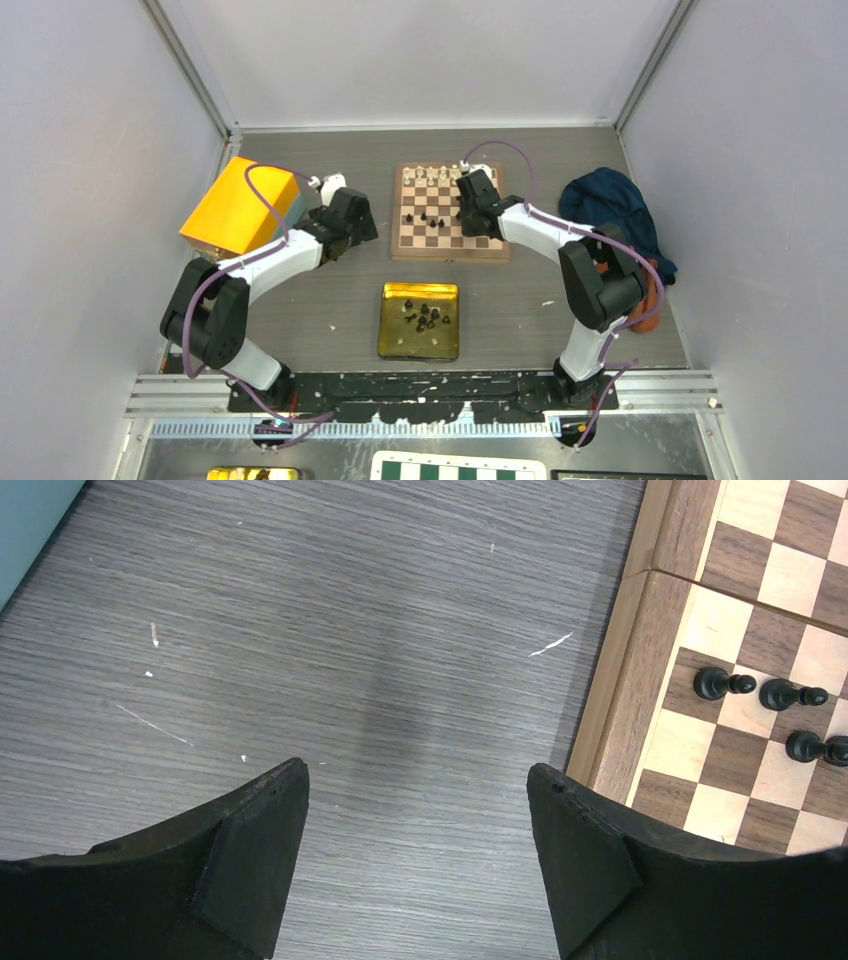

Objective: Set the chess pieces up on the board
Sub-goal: Place the chess piece on the chessboard.

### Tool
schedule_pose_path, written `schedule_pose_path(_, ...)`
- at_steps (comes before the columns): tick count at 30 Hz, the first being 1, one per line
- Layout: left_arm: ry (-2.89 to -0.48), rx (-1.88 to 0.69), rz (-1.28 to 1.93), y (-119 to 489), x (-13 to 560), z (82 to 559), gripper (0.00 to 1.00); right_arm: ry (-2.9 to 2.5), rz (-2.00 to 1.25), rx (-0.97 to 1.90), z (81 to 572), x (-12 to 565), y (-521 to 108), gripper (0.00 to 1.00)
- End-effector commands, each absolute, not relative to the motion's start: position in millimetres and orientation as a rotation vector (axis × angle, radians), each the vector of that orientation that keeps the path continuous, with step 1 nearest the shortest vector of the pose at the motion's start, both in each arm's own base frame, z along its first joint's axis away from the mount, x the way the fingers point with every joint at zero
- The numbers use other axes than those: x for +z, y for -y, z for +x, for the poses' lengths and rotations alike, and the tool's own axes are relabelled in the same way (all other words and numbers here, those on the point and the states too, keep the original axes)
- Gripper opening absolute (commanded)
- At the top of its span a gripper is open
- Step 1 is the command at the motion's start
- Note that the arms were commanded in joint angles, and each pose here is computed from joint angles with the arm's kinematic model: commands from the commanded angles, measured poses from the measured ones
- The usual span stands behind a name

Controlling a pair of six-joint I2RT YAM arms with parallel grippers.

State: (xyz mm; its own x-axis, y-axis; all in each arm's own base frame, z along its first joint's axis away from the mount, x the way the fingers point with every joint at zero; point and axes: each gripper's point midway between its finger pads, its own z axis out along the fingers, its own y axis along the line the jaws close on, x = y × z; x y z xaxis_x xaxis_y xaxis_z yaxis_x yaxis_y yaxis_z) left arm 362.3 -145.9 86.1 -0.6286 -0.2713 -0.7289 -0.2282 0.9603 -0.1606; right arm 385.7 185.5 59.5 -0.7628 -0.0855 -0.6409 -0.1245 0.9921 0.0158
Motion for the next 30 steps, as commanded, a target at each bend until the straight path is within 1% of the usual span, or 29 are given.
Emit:
schedule_pose_path(1,-2.200,-0.088,-0.364,148.4,107.2,373.8,0.81,-2.375,-0.121,0.095,401.0,74.0,-192.4,0.11)
schedule_pose_path(6,-2.197,-0.088,-0.364,148.2,108.3,374.0,0.81,-2.379,-0.125,0.096,401.9,72.2,-194.0,0.12)
schedule_pose_path(11,-2.199,-0.088,-0.363,148.4,107.7,373.9,0.81,-2.381,-0.127,0.091,402.8,71.6,-193.4,0.17)
schedule_pose_path(22,-2.199,-0.090,-0.362,148.5,108.4,373.7,0.82,-2.375,-0.136,0.092,403.8,76.9,-194.5,0.33)
schedule_pose_path(30,-2.194,-0.094,-0.363,148.5,110.6,373.7,0.82,-2.354,-0.144,0.103,409.7,92.0,-198.3,0.36)
